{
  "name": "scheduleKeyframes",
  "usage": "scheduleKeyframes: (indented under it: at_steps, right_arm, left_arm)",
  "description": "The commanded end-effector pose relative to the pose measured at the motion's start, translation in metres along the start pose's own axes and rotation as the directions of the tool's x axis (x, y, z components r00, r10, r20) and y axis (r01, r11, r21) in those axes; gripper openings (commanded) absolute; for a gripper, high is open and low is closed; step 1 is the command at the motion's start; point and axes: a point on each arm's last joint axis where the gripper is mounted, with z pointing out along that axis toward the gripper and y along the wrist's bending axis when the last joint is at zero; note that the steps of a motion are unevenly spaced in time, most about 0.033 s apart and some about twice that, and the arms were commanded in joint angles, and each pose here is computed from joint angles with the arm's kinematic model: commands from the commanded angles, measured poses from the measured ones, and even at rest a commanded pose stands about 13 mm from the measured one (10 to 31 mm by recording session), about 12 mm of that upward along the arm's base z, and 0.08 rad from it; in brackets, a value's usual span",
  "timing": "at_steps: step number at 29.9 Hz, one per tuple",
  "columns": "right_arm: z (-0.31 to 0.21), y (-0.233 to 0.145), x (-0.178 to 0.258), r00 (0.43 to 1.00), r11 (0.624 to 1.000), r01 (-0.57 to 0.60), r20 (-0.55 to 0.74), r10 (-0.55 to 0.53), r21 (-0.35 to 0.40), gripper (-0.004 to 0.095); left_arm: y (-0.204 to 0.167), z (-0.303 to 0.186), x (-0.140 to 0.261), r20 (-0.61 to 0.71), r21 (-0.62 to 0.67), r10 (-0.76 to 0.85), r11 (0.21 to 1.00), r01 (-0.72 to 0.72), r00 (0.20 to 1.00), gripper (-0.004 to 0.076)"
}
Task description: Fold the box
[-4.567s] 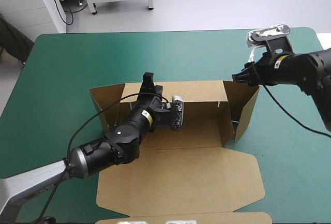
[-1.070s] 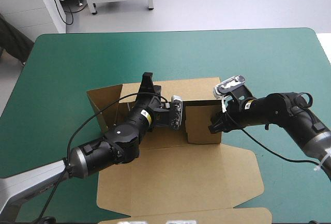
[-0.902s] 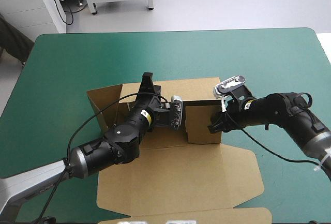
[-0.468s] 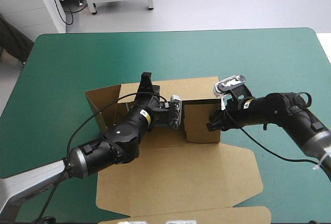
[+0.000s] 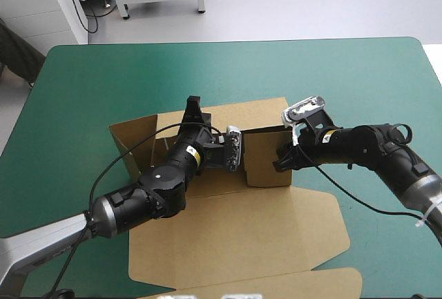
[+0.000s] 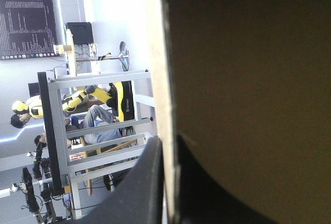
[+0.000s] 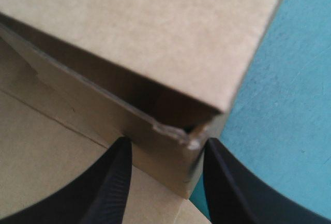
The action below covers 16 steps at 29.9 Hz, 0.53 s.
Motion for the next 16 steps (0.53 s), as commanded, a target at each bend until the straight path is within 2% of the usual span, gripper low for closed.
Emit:
scheduleKeyframes:
  at_steps: [1, 5, 7, 12, 16]
  right_arm:
    - [-0.0141, -0.0002, -0.0224, 0.979, 0.999, -0.032, 0.201, 0.025, 0.033, 0.0359]
    - [-0.013, -0.0004, -0.0161, 0.991, 0.999, 0.008, 0.13, -0.014, 0.042, 0.0347]
    - [-0.0127, -0.0012, -0.0128, 0.995, 0.998, 0.038, 0.092, -0.043, 0.053, 0.0378]
    - [-0.0131, -0.0027, -0.0155, 0.991, 0.996, 0.054, 0.12, -0.062, 0.073, 0.0525]
    - [-0.0132, -0.0034, -0.0165, 0.989, 0.995, 0.063, 0.13, -0.073, 0.082, 0.0538]
  left_arm:
    - [0.0114, -0.0111, -0.0046, 0.065, -0.023, -0.041, 0.999, 0.043, 0.997, -0.0008]
    - [0.0115, -0.0111, -0.0045, 0.063, -0.024, -0.041, 0.999, 0.043, 0.997, -0.0008]
    - [0.0115, -0.0111, -0.0045, 0.063, -0.024, -0.041, 0.999, 0.043, 0.997, -0.0008]
    - [0.0114, -0.0111, -0.0047, 0.065, -0.023, -0.041, 0.999, 0.043, 0.997, -0.0008]
    - [0.0114, -0.0111, -0.0047, 0.065, -0.023, -0.041, 0.999, 0.043, 0.997, -0.0008]
